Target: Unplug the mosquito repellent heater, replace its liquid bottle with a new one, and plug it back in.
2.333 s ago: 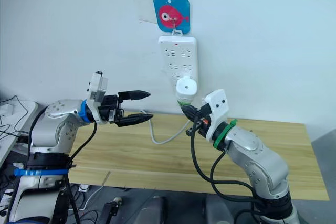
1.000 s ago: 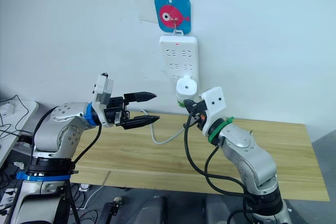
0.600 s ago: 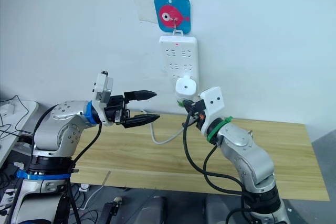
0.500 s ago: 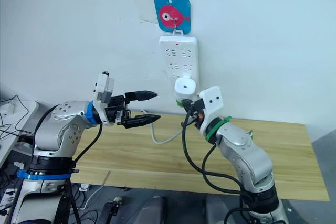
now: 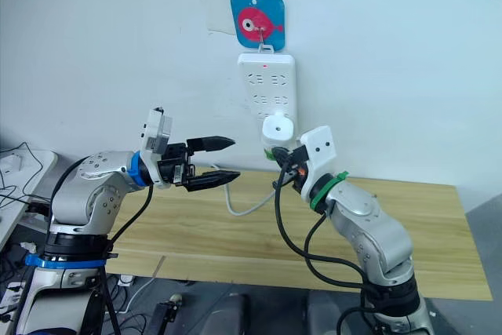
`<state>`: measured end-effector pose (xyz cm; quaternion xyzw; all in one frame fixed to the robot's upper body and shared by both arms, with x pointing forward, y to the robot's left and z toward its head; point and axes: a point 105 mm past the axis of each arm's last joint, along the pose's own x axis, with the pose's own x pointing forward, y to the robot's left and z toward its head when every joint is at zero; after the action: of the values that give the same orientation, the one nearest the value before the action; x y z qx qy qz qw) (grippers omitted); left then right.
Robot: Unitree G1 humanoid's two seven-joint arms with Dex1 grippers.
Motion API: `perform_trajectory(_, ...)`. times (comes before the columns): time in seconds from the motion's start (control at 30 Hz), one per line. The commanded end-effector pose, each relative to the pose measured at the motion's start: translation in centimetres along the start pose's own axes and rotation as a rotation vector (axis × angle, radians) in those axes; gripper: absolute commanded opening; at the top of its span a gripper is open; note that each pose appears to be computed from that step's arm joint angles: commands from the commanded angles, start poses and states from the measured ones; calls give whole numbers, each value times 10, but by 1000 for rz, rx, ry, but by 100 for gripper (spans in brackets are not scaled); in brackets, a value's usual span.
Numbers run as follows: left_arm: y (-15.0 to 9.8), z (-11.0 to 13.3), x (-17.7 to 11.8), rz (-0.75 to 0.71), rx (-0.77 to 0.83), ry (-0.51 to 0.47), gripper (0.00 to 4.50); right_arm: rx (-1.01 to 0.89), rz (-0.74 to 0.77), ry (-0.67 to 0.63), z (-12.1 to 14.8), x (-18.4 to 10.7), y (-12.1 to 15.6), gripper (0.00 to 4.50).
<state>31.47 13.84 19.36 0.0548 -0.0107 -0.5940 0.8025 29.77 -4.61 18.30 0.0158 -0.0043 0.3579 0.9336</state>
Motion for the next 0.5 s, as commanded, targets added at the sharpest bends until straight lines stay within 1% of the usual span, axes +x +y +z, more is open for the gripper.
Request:
perform_trajectory(0.03,3,6,-3,30,15,13,450,-12,53,-29,9,-10,9,4)
perform_trajectory(0.13,8,-1,-14,72,5,74,450,-46,90,6,3,-25,11,4)
perform_trajectory(0.2,12,0,-20,105,5,86,450,-73,100,22,3,-36,8,4)
perform_trajectory(0.23,15,1,-23,132,1,98,450,-88,104,32,3,-44,4,19)
perform_trajectory(0.3,18,0,-30,160,4,132,450,-111,96,39,9,-57,-6,62)
perform_trajectory(0.33,18,0,-33,163,18,147,450,-120,88,38,13,-62,-10,91)
perform_trajectory(0.43,24,0,-40,208,49,167,450,-159,70,33,24,-74,-20,206)
perform_trajectory(0.5,27,2,-42,242,77,163,450,-190,90,39,27,-82,-20,280)
